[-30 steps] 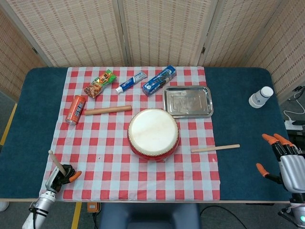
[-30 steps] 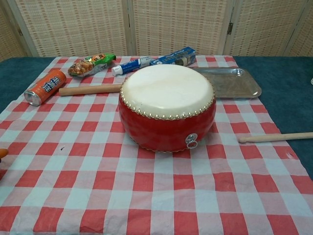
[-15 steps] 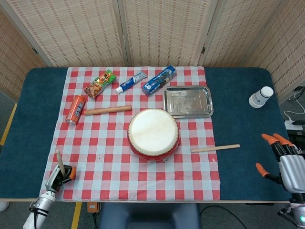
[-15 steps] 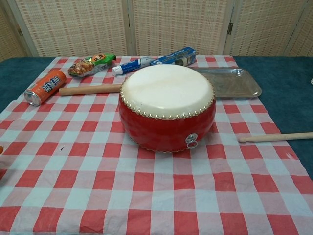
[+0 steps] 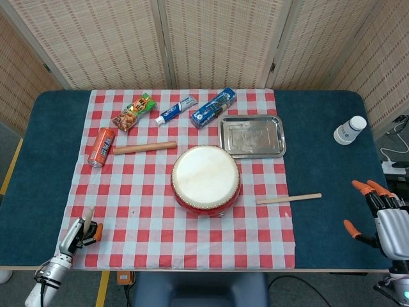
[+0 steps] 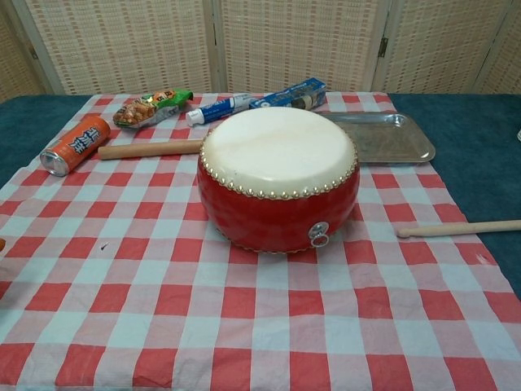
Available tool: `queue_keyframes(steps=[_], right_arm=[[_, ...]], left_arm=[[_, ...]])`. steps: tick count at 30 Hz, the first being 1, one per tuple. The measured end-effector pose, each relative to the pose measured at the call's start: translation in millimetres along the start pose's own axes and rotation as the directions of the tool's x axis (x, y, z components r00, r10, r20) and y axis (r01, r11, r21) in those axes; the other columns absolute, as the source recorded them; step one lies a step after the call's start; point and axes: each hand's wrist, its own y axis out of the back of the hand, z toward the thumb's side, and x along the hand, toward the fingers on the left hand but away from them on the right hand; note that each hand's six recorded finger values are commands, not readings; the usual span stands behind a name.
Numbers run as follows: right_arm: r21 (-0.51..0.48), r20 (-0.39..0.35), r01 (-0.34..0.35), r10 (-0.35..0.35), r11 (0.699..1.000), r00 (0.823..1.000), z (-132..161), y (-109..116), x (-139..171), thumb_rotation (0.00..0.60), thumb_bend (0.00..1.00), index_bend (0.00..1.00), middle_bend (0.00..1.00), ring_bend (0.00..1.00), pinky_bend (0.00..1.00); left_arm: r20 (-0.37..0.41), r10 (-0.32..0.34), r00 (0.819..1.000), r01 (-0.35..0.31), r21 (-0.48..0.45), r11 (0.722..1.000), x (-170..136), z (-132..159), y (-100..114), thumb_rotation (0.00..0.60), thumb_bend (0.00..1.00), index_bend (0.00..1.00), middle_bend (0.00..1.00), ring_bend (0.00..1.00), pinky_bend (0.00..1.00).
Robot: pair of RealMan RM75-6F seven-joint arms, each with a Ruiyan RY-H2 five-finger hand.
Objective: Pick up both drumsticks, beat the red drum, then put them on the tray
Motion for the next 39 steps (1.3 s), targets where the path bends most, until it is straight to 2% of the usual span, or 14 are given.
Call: queue_keyframes(steps=[4, 7, 10, 13, 14, 16, 17, 20, 21, 24, 26, 30, 39], right_arm=[[-0.024, 0.026, -0.04, 0.041, 0.999, 0.999, -1.3, -3.6, -2.6, 0.6, 0.19, 0.19, 0.18, 0.07, 0.22], [-0.028, 0.049, -0.079, 0.081, 0.996, 0.996, -3.0, -7.9, -5.6, 0.6, 0.19, 0.23, 0.18, 0.09, 0.24], [-0.025, 0.087, -0.125, 0.127, 0.992, 0.988, -5.7, -15.0, -10.4, 0.6, 0.19, 0.29, 0.18, 0.11, 0.26], [-0.03, 0.116, -0.185, 0.187, 0.982, 0.975, -6.4, -25.4, -18.4, 0.6, 0.19, 0.35, 0.18, 0.11, 0.26], [-0.029, 0.118, -0.205, 0.207, 0.978, 0.971, -5.5, -29.4, -22.1, 0.6, 0.19, 0.39, 0.18, 0.11, 0.26], [-0.016, 0.113, -0.248, 0.248, 0.969, 0.962, -1.3, -39.9, -34.2, 0.6, 0.19, 0.44, 0.19, 0.11, 0.26], [-0.005, 0.107, -0.262, 0.261, 0.965, 0.959, 1.1, -44.6, -40.0, 0.6, 0.19, 0.45, 0.19, 0.11, 0.25], [0.046, 0.085, -0.292, 0.287, 0.955, 0.954, 8.9, -61.4, -55.2, 0.6, 0.19, 0.44, 0.19, 0.1, 0.23], [0.06, 0.081, -0.304, 0.299, 0.951, 0.951, 10.7, -67.8, -59.2, 0.6, 0.19, 0.43, 0.19, 0.1, 0.23], [0.1, 0.058, -0.355, 0.351, 0.93, 0.935, 20.3, -95.0, -76.7, 0.6, 0.19, 0.42, 0.19, 0.09, 0.21], [0.125, 0.047, -0.379, 0.376, 0.917, 0.925, 25.7, -110.2, -88.2, 0.6, 0.19, 0.42, 0.19, 0.08, 0.2], [0.153, 0.036, -0.401, 0.4, 0.903, 0.916, 29.9, -128.2, -99.5, 0.6, 0.19, 0.41, 0.19, 0.07, 0.2], [0.269, 0.022, -0.431, 0.442, 0.862, 0.897, 32.5, -189.1, -127.1, 0.6, 0.19, 0.43, 0.19, 0.05, 0.16]], left_arm=[[0.008, -0.017, 1.0, 0.015, 0.163, 0.987, 0.7, 10.7, 8.0, 0.6, 0.86, 1.0, 1.0, 1.0, 1.0], [0.016, -0.024, 1.0, 0.018, 0.316, 0.949, 1.7, 21.0, 15.0, 0.6, 0.86, 1.0, 1.0, 1.0, 1.0], [0.029, -0.026, 0.999, 0.01, 0.461, 0.887, 3.0, 34.4, 22.4, 0.6, 0.86, 1.0, 1.0, 1.0, 1.0], [0.047, -0.022, 0.999, -0.011, 0.594, 0.805, 5.0, 48.6, 30.2, 0.6, 0.86, 1.0, 1.0, 1.0, 1.0], [0.057, -0.018, 0.998, -0.023, 0.642, 0.767, 6.0, 54.5, 33.2, 0.6, 0.86, 1.0, 1.0, 1.0, 1.0], [0.073, -0.011, 0.997, -0.044, 0.705, 0.708, 7.5, 63.3, 37.0, 0.6, 0.86, 1.0, 1.0, 1.0, 1.0], [0.083, -0.006, 0.997, -0.058, 0.74, 0.67, 8.4, 69.1, 39.3, 0.6, 0.85, 1.0, 1.0, 1.0, 1.0], [0.11, 0.007, 0.994, -0.093, 0.802, 0.59, 10.0, 83.0, 43.1, 0.6, 0.85, 1.0, 1.0, 1.0, 1.0], [0.118, 0.011, 0.993, -0.102, 0.811, 0.576, 10.3, 87.1, 43.5, 0.6, 0.85, 1.0, 1.0, 1.0, 1.0], [0.134, 0.018, 0.991, -0.121, 0.825, 0.552, 10.6, 96.9, 44.9, 0.6, 0.85, 1.0, 1.0, 1.0, 1.0], [0.138, 0.021, 0.99, -0.126, 0.826, 0.549, 10.9, 98.9, 46.1, 0.6, 0.85, 1.0, 1.0, 1.0, 1.0], [0.133, 0.026, 0.991, -0.126, 0.831, 0.542, 9.7, 98.3, 45.8, 0.6, 0.85, 1.0, 1.0, 1.0, 1.0], [0.115, 0.052, 0.992, -0.125, 0.843, 0.523, 4.0, 94.8, 50.4, 0.6, 0.84, 1.0, 1.0, 1.0, 1.0]])
